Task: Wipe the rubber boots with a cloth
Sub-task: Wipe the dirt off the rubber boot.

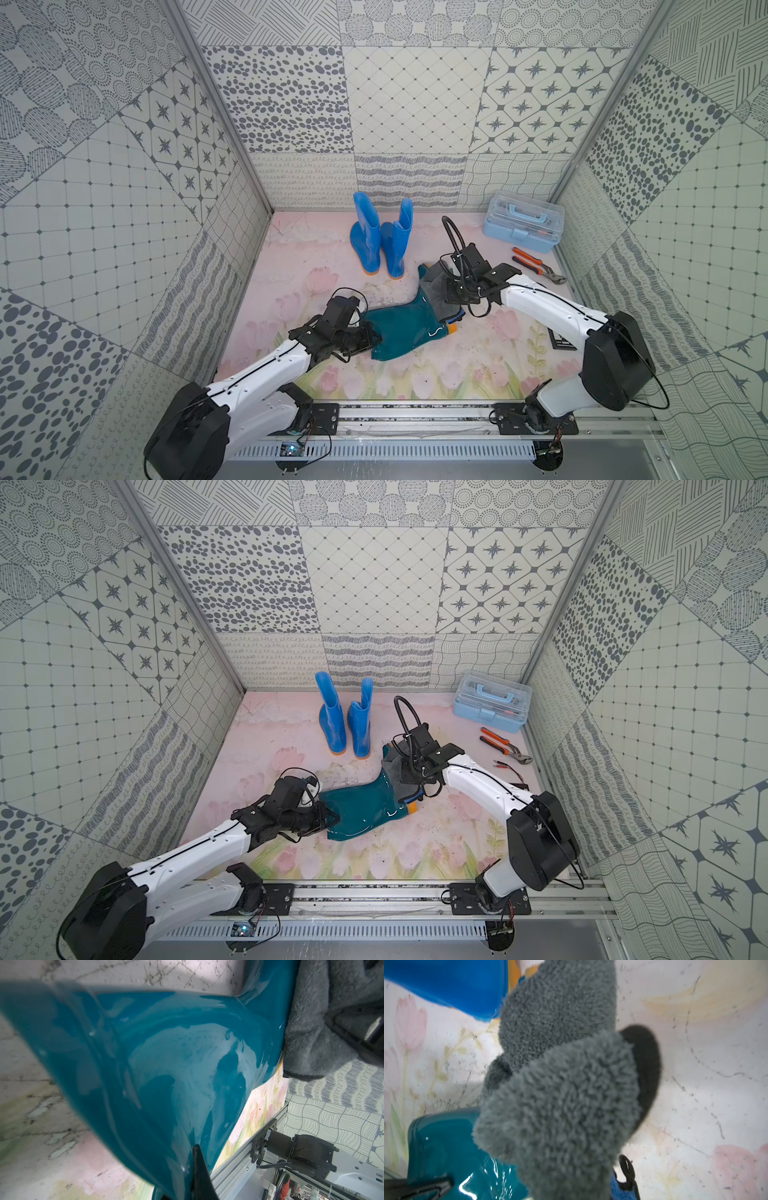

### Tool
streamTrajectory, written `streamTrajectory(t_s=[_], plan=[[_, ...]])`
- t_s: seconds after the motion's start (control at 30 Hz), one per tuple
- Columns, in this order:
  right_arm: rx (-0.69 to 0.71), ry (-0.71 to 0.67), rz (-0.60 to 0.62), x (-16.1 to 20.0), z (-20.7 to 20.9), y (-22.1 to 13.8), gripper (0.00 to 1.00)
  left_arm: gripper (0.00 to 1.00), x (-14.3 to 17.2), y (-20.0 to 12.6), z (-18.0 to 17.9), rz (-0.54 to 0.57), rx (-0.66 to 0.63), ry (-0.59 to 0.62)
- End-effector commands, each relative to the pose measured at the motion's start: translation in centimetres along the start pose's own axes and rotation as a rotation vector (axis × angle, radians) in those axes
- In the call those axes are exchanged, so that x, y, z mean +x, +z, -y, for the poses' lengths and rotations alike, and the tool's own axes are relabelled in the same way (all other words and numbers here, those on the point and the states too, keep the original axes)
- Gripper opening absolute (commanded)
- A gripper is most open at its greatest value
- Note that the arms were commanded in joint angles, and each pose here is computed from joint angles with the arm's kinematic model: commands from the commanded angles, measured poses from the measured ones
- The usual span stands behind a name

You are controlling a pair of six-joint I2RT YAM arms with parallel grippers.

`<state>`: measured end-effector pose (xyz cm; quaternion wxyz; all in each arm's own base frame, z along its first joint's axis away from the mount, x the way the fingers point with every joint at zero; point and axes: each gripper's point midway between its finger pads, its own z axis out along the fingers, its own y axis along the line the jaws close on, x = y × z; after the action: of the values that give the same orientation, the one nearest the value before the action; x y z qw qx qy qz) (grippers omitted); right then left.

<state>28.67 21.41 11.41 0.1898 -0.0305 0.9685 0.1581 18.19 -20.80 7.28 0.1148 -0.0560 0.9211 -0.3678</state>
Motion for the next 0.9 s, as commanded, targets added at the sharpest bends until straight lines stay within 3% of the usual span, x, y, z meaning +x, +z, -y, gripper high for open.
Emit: streamTrajectory(t_s=[0.0, 0.27, 0.5, 0.67, 0.87], plan=[[-0.023, -0.012, -0.001, 3.4, -1.0, -0.4, 0.00, 0.00, -0.3, 0.3, 1.2, -0.001, 0.038, 0.026], [-0.246, -0.115, -0.006, 11.4, -11.4, -0.3, 0.00, 0.00, -0.4, 0.1, 1.5, -0.002, 0.040, 0.030], [-0.247, -0.274, -0.044, 14.4, -17.1, 2.1, 0.00, 0.00, -0.8, -0.2, 2.0, 0.009, 0.045, 0.035], [-0.121, -0.222, -0.023, 13.6, -12.1, 2.6, 0.00, 0.00, -0.4, -0.5, 1.6, 0.007, 0.035, 0.034], [0.031, 0.044, 0.050, 12.0, 0.2, 0.8, 0.00, 0.00, 0.3, -0.4, 0.5, 0.009, 0.024, 0.018]])
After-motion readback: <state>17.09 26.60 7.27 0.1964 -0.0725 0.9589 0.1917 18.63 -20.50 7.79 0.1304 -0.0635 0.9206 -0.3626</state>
